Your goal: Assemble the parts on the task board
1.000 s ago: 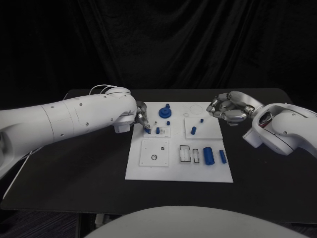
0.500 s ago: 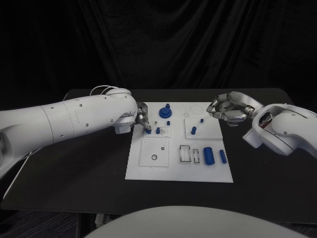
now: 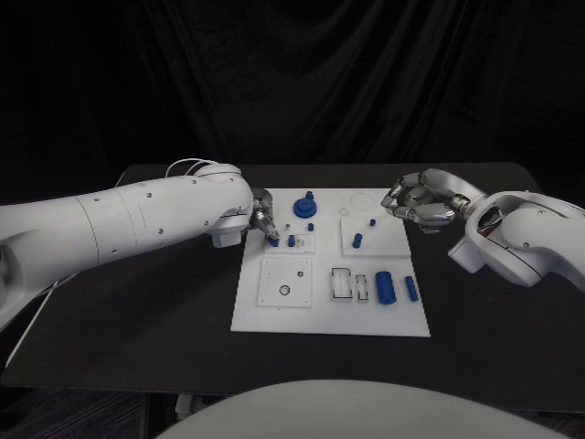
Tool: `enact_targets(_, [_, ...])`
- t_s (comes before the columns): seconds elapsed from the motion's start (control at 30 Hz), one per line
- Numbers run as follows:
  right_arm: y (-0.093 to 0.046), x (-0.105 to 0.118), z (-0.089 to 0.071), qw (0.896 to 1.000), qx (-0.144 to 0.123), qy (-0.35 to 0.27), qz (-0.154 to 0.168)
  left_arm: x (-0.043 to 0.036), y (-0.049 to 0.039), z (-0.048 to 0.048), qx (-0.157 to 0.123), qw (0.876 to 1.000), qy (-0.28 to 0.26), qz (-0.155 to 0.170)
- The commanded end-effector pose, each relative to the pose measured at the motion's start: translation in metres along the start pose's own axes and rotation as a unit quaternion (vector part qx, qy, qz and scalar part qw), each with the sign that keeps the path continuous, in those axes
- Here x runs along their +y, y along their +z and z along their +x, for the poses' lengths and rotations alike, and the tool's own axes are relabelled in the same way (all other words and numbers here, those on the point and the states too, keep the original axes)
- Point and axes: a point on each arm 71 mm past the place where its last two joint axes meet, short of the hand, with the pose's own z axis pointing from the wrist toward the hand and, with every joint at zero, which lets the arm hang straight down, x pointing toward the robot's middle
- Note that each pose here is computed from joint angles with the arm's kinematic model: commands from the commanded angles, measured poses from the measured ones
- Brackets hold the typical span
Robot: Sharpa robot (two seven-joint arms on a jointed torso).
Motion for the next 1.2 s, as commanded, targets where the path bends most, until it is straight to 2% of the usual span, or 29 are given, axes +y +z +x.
enact_targets(0.03, [-0.0001,-0.0014,0.0012,1.0,0.004,-0.001,0.005,-0.0011,0.0007,0.0017,-0.003,1.0,-0.002,0.008])
enact_targets(0.7, [0.0001,-0.0023,0.0023,1.0,0.01,-0.001,0.01,-0.002,-0.001,0.0047,0.0,1.0,-0.002,0.017])
enact_targets(1.2, [0.0,-0.0034,0.0023,1.0,0.012,-0.001,0.014,0.004,-0.0012,0.0035,0.002,1.0,-0.003,0.015])
